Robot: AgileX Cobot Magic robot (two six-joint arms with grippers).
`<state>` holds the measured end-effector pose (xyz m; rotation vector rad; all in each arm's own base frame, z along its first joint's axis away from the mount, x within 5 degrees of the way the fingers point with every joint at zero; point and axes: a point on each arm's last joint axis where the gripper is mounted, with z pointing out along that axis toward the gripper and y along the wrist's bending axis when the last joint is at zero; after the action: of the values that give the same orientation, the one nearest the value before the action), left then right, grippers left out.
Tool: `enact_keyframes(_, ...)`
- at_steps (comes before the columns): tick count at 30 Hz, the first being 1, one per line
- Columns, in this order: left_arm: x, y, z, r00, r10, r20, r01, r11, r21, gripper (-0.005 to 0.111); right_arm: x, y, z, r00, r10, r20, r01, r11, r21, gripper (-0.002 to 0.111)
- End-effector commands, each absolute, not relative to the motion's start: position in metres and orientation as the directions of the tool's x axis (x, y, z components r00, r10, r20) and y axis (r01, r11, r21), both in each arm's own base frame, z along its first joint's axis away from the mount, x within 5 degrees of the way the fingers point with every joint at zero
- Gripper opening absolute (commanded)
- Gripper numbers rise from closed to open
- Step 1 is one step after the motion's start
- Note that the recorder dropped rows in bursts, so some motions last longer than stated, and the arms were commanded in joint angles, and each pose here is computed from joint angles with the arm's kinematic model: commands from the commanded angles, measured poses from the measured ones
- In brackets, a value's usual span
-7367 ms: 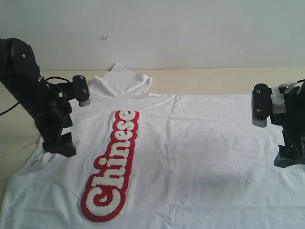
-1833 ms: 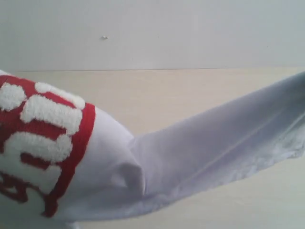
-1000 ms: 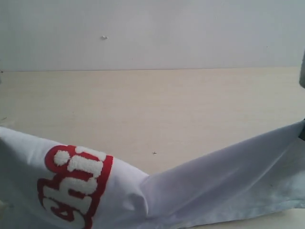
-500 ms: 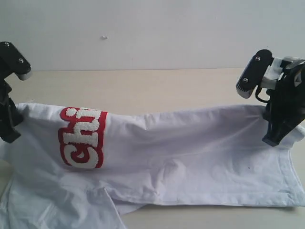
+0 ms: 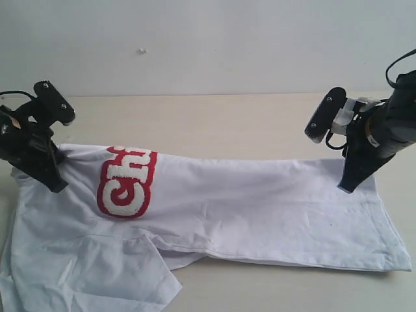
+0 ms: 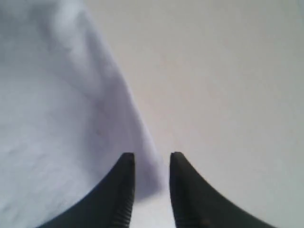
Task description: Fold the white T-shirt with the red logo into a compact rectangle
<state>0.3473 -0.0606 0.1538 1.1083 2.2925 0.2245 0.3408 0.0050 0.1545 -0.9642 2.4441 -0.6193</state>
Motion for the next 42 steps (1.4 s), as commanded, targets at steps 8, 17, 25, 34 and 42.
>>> enact_keyframes(8, 0.360, -0.057, 0.144, -0.514, 0.667, -0.540, 0.555, 0.738, 0.383, 0.016, 0.352, 0.005, 0.142, -0.636, -0.738, -0.224, -0.527, 0.628, -0.573, 0.072)
enact_keyframes(17, 0.365, -0.036, 0.142, -0.547, 0.634, -0.547, 0.506, 0.770, 0.387, 0.082, 0.352, 0.006, 0.142, -0.635, -0.732, -0.247, -0.519, 0.641, -0.565, 0.072)
enact_keyframes(25, 0.370, -0.033, 0.153, -0.490, 0.635, -0.597, 0.470, 0.769, 0.433, 0.105, 0.354, 0.011, 0.143, -0.609, -0.742, -0.281, -0.528, 0.643, -0.554, 0.072)
enact_keyframes(34, 0.358, -0.043, 0.156, -0.603, 0.557, -0.571, 0.466, 0.827, 0.314, 0.103, 0.357, 0.026, 0.144, -0.644, -0.574, -0.506, -0.433, 0.818, -0.378, 0.031)
enact_keyframes(42, 0.346, -0.064, 0.151, -0.628, 0.605, -0.489, 0.549, 0.790, 0.272, 0.046, 0.354, 0.025, 0.141, -0.754, -0.363, -0.547, -0.276, 0.931, -0.239, 0.000)
